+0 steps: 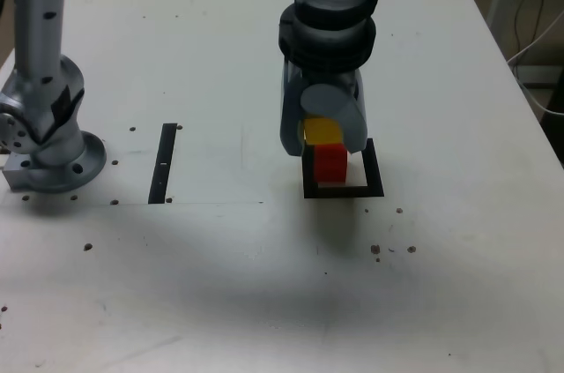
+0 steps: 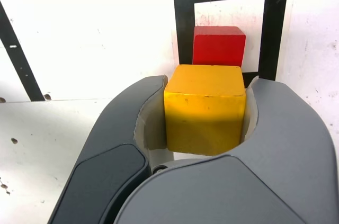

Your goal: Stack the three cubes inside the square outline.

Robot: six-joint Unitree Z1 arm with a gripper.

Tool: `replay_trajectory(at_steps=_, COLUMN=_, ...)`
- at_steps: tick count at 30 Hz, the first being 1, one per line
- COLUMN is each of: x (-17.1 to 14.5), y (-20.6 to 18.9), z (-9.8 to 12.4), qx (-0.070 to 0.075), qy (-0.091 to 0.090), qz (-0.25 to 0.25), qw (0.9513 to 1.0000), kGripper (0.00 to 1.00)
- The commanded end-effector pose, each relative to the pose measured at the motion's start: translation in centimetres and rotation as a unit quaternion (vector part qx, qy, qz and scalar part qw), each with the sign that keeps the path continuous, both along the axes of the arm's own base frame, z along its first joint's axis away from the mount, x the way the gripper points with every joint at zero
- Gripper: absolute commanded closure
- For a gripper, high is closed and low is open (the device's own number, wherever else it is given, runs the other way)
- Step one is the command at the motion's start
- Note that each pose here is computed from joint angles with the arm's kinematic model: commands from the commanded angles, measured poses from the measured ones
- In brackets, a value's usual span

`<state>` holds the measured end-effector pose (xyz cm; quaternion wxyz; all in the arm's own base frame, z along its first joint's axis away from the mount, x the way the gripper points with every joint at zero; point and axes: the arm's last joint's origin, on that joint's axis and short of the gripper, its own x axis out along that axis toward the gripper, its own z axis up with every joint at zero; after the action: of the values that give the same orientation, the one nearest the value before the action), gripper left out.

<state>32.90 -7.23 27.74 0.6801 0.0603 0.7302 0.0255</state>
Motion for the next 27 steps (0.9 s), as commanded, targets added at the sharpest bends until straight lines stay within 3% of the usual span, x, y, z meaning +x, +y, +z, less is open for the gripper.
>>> replay_trajectory(at_steps=1, x=0.3, y=0.2, z=-0.4, qx=0.002, qy=0.003, qz=0.0, qw=1.0, kGripper=0.74)
replay_trajectory(at_steps=9, x=0.8, y=1.5, z=-1.5, qx=0.009, qy=0.009, qz=0.007, qw=0.9999, kGripper=0.72)
replay_trajectory(at_steps=20, x=0.9, y=1.6, z=-2.3, qx=-0.01, qy=-0.003, qz=-0.002, qw=0.9999, kGripper=0.72)
replay_trajectory(at_steps=27, x=0.7, y=2.3, z=-2.8, qx=-0.011, qy=0.008, qz=-0.005, qw=0.9999, kGripper=0.65)
